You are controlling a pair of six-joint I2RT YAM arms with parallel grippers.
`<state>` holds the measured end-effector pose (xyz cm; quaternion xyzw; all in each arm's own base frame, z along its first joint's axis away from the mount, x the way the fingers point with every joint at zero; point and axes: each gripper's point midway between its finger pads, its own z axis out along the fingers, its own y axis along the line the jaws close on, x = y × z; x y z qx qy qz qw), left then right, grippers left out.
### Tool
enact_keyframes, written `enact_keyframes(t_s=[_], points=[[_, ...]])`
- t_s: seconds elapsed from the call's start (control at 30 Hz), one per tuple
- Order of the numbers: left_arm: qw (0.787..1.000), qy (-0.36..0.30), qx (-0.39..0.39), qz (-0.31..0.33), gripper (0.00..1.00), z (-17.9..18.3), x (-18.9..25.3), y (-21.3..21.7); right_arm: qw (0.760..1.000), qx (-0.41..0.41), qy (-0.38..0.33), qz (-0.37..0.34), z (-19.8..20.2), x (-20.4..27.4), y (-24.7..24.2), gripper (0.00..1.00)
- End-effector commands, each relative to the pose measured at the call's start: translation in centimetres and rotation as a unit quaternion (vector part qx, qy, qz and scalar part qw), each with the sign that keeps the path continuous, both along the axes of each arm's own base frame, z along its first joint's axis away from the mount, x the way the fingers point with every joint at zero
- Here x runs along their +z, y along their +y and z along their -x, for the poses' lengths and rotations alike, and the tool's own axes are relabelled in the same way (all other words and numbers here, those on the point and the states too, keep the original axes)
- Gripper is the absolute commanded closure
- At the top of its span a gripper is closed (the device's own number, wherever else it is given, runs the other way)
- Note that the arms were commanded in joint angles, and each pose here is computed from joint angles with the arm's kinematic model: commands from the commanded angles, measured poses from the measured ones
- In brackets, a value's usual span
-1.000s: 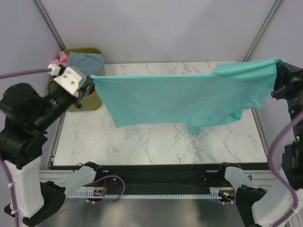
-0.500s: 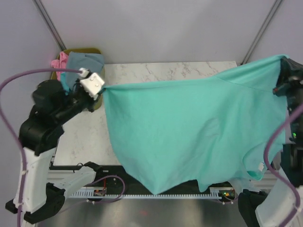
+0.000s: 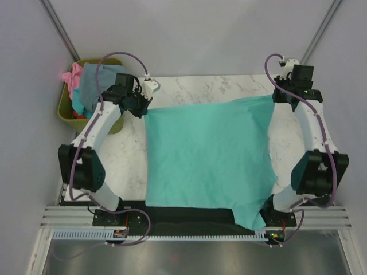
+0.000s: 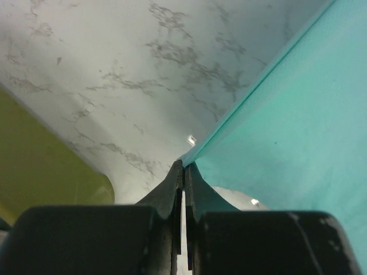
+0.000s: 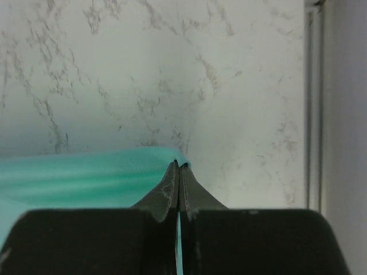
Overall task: Fold and stack the t-shirts
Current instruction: Flatten the tshirt out
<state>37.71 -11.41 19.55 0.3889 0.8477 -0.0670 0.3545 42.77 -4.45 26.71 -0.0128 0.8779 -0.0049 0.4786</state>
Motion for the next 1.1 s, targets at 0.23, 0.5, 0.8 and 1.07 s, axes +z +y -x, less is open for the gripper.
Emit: enact_keyframes(t_s=[0.23, 0.5, 0.8, 1.07], points=[[0.998, -0.010, 0.059, 0.017, 0.98, -15.2, -4.4, 2.6, 0.998, -0.004, 0.060, 0.025, -13.7, -11.8, -3.5, 1.00], [0.995, -0.007, 0.097, 0.007, 0.98, -20.1, -7.6, 3.0, 0.999, -0.031, 0.002, 0.019, -23.7, -14.2, -5.7, 1.00], [0.990, -0.024, 0.137, -0.006, 0.98, -23.4, -9.1, 3.9, 0.998, -0.041, -0.033, 0.016, -27.2, -16.6, -4.5, 1.00], [0.990, -0.047, 0.135, 0.013, 0.98, -23.5, -6.2, 3.5, 0.998, -0.032, -0.058, 0.012, -26.9, -12.4, -3.3, 1.00]])
